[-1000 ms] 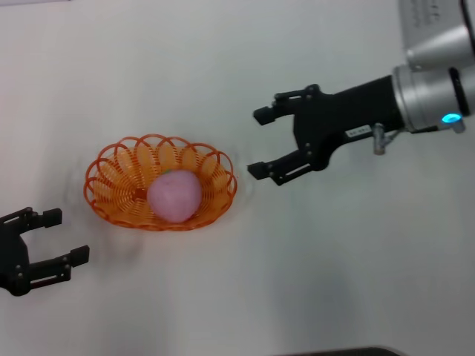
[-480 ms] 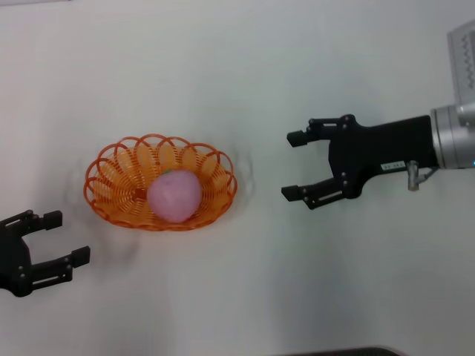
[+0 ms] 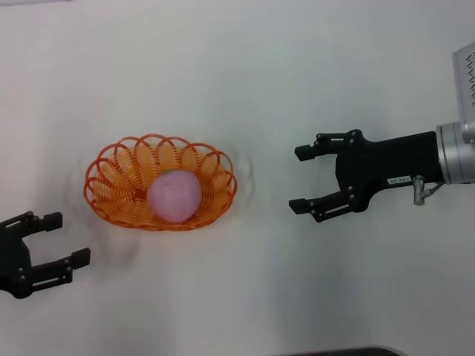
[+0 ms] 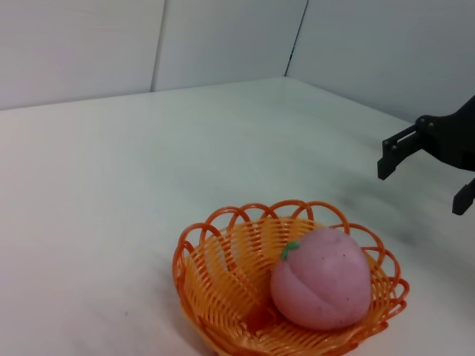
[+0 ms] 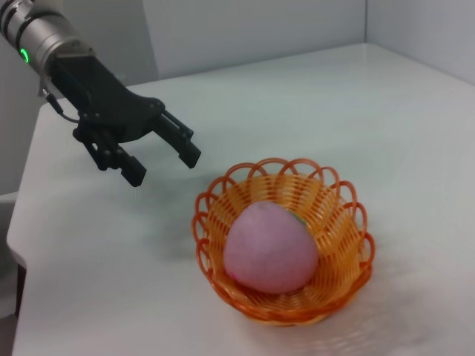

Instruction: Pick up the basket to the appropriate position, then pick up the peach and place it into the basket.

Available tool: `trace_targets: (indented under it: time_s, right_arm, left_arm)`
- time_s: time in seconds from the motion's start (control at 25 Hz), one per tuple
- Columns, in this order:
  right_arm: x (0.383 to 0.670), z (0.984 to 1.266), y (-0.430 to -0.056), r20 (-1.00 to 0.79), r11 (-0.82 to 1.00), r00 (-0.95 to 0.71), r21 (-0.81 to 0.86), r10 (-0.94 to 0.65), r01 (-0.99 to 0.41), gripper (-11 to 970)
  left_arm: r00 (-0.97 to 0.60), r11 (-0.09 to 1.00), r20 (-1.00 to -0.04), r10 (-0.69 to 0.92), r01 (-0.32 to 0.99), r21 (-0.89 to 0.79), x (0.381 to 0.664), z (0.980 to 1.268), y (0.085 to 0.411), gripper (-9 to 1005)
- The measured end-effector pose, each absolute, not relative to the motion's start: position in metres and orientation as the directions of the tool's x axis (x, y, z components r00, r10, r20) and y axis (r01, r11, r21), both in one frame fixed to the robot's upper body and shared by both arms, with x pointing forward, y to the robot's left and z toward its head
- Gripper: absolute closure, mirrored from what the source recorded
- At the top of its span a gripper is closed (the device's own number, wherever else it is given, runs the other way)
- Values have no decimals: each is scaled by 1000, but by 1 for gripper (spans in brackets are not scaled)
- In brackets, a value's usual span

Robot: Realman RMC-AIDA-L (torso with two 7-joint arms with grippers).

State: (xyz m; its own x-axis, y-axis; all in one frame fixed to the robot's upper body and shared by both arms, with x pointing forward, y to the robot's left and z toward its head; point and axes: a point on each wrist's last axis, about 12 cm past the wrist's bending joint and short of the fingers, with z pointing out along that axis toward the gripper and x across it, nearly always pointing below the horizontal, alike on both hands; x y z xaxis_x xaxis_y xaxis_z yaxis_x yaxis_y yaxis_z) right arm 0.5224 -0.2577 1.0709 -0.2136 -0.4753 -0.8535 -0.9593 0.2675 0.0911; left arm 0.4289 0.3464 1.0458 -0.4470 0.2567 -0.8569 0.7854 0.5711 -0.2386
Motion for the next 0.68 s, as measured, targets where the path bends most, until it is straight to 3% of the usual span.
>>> trace_targets:
  time_s: [0.68]
  right_arm:
    - [522, 1064, -253, -848, 252, -218, 104, -483, -962, 17]
  left_arm:
    - [-439, 569, -859, 263, 790, -229, 426, 1046, 348, 174]
